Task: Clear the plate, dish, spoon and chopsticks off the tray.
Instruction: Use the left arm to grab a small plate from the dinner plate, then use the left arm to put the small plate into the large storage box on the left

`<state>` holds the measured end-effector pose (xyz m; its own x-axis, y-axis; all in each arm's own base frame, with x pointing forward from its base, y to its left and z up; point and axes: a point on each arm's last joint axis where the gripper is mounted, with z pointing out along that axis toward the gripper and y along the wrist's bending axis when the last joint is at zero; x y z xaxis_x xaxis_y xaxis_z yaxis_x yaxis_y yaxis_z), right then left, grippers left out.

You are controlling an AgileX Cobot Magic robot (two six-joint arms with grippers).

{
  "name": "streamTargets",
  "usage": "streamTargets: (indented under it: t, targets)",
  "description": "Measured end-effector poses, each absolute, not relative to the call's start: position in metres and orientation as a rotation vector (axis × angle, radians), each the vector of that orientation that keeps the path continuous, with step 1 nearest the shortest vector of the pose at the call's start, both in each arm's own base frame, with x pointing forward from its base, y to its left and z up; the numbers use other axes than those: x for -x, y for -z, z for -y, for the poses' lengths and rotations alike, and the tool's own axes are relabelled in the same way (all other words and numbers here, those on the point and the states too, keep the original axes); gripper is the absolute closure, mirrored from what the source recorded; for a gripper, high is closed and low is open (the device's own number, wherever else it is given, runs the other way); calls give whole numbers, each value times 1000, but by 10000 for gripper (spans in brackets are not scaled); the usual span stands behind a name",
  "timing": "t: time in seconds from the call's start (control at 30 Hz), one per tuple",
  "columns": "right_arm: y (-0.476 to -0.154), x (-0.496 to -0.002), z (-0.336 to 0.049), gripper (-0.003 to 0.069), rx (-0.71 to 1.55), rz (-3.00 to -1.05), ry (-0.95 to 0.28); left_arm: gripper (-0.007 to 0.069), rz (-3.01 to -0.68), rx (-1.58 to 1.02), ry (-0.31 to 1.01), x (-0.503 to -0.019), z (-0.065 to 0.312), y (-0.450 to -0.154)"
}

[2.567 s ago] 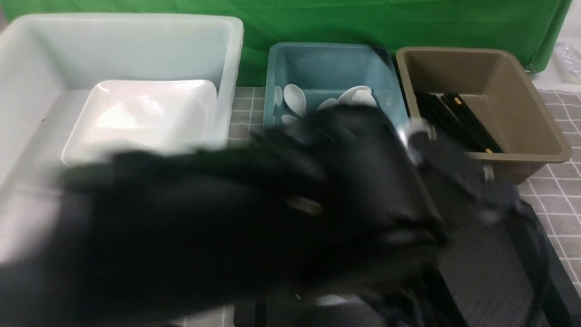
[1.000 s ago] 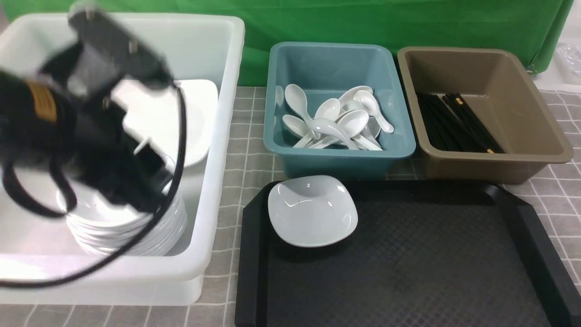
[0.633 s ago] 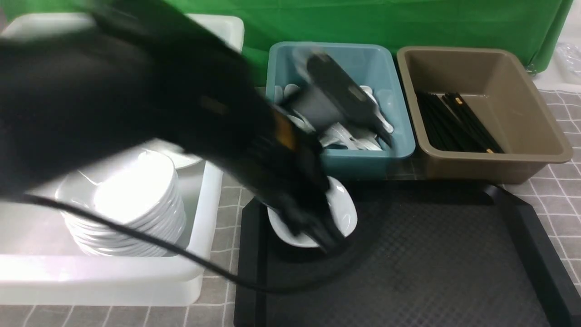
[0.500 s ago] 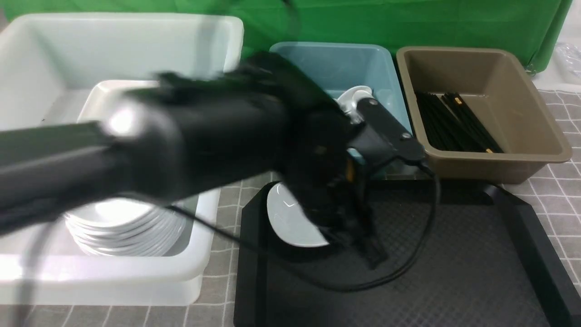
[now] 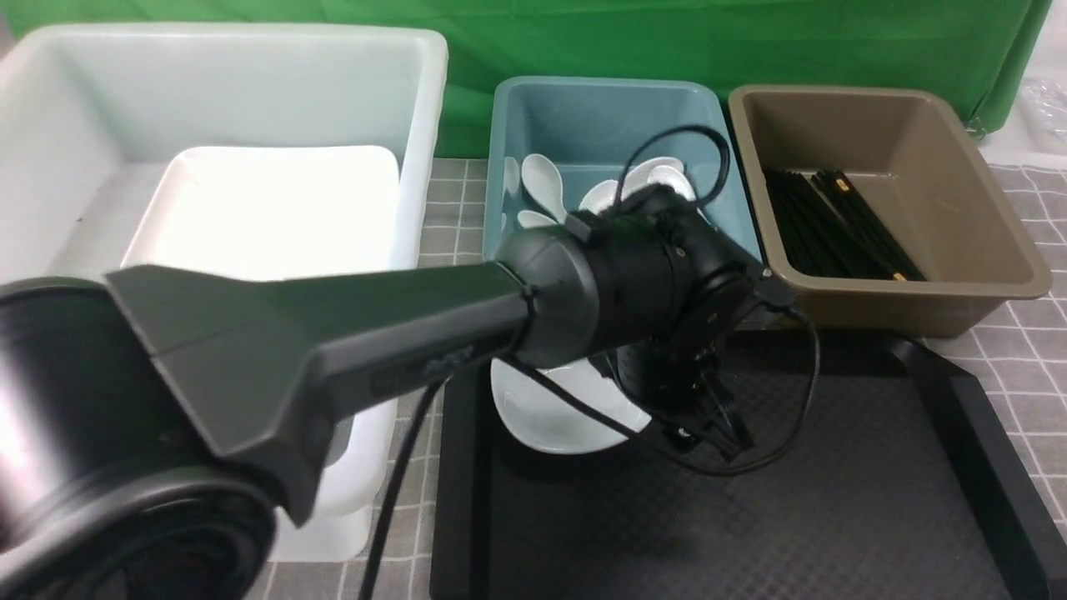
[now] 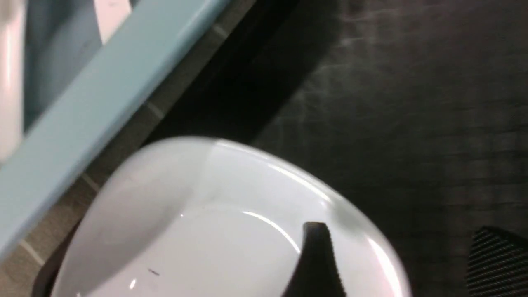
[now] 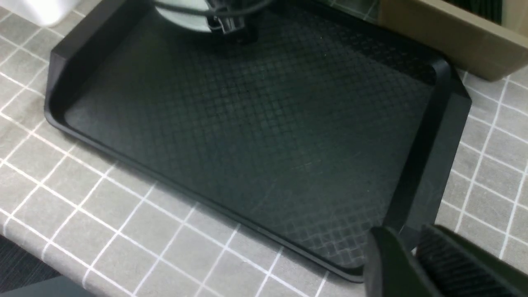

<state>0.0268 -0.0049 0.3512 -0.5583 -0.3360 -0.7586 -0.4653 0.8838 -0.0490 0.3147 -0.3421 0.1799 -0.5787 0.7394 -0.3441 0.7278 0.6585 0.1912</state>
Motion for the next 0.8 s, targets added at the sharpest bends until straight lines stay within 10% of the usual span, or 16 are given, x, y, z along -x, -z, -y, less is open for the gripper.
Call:
streamTargets:
  t: [0.5, 0.8]
  targets:
    - [-351, -27, 5, 515, 578, -2211, -196, 466, -2542, -1146, -101, -322, 334, -167]
    - [-351, -27, 5, 508, 581, -2210, -194, 595, -2409, -1345, 7, -241, 349, -269]
